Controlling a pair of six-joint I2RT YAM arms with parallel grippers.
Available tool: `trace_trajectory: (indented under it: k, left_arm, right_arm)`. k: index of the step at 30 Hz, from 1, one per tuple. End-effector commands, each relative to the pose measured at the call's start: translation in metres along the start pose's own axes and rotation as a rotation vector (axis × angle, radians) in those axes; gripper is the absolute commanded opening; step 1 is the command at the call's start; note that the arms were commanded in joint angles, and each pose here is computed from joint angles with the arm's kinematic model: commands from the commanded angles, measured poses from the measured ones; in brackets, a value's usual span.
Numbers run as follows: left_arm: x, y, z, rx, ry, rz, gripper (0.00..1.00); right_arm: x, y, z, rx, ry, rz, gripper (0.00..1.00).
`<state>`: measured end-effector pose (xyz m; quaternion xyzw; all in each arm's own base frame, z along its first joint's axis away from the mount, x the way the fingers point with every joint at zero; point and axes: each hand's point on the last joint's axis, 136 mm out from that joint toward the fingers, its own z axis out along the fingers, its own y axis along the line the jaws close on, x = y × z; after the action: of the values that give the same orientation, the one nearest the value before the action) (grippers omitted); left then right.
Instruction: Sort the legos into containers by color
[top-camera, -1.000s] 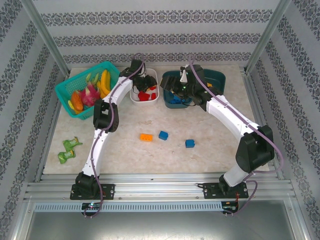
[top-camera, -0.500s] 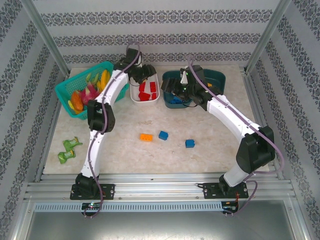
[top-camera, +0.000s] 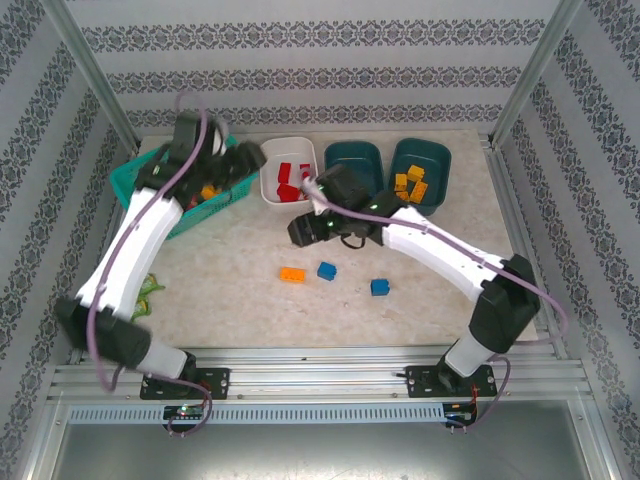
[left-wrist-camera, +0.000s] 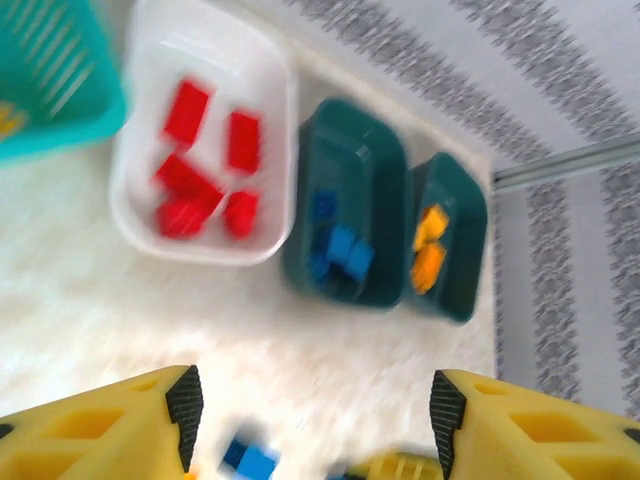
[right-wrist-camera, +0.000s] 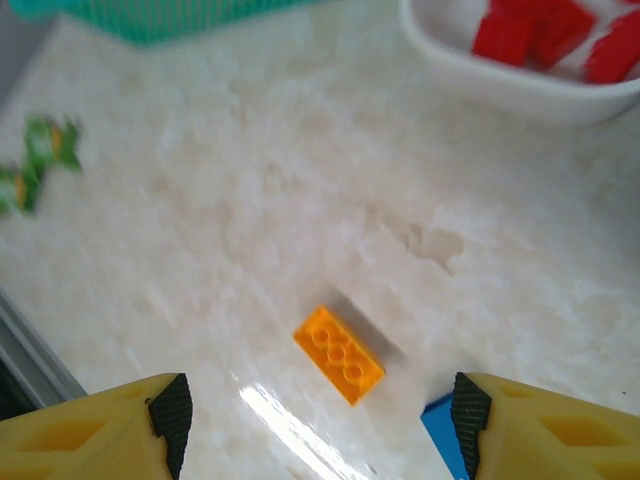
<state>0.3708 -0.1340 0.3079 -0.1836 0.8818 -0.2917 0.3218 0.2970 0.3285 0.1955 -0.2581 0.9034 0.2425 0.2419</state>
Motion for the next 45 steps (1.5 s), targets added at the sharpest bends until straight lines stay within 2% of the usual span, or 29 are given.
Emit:
trace_trajectory:
  k: [1, 4, 9, 11, 13, 18, 21, 27, 32, 34, 38, 41, 45]
  left_arm:
    - [0.055, 0.058, -0.023, -0.092, 0.029, -0.092, 0.66]
    - [0.100, 0.092, -0.054, -0.109, 0.038, -0.132, 0.67]
    - [0.145, 0.123, -0.094, -0.095, 0.021, -0.141, 0.73]
    - [0.157, 0.126, -0.102, -0.068, 0.030, -0.147, 0.73]
    - [0.166, 0.131, -0.109, -0.061, 0.034, -0.157, 0.74]
    - [0.172, 0.135, -0.121, -0.059, 0.022, -0.161, 0.74]
    - [0.172, 0.133, -0.120, -0.053, 0.023, -0.164, 0.74]
    - [0.170, 0.130, -0.118, -0.046, 0.029, -0.157, 0.73]
    - [0.169, 0.124, -0.113, -0.031, 0.049, -0.139, 0.72]
    - [0.167, 0.120, -0.108, -0.015, 0.062, -0.129, 0.71]
    - [0.161, 0.107, -0.099, 0.025, 0.082, -0.101, 0.71]
    - [0.149, 0.089, -0.090, 0.071, 0.097, -0.077, 0.71]
    - [0.128, 0.054, -0.065, 0.177, 0.132, -0.074, 0.71]
  right_arm:
    - [0.035, 0.002, 0.025, 0.049, 0.165, -0.264, 0.72]
    - [0.055, 0.012, 0.050, 0.057, 0.267, -0.395, 0.73]
    - [0.075, 0.011, 0.087, 0.129, 0.393, -0.535, 0.76]
    - [0.077, 0.007, 0.100, 0.148, 0.419, -0.530, 0.78]
    - [0.081, 0.001, 0.111, 0.172, 0.456, -0.529, 0.87]
    - [0.090, -0.013, 0.134, 0.229, 0.520, -0.520, 0.86]
    - [0.094, -0.014, 0.144, 0.224, 0.535, -0.510, 0.81]
    - [0.101, -0.020, 0.155, 0.234, 0.564, -0.477, 0.63]
    - [0.095, -0.019, 0.151, 0.242, 0.537, -0.455, 0.46]
    - [0.086, -0.018, 0.144, 0.239, 0.509, -0.436, 0.39]
    - [0.063, -0.018, 0.123, 0.224, 0.436, -0.371, 0.33]
    - [0.039, -0.023, 0.097, 0.217, 0.364, -0.308, 0.31]
    - [0.009, -0.050, 0.057, 0.221, 0.273, -0.185, 0.31]
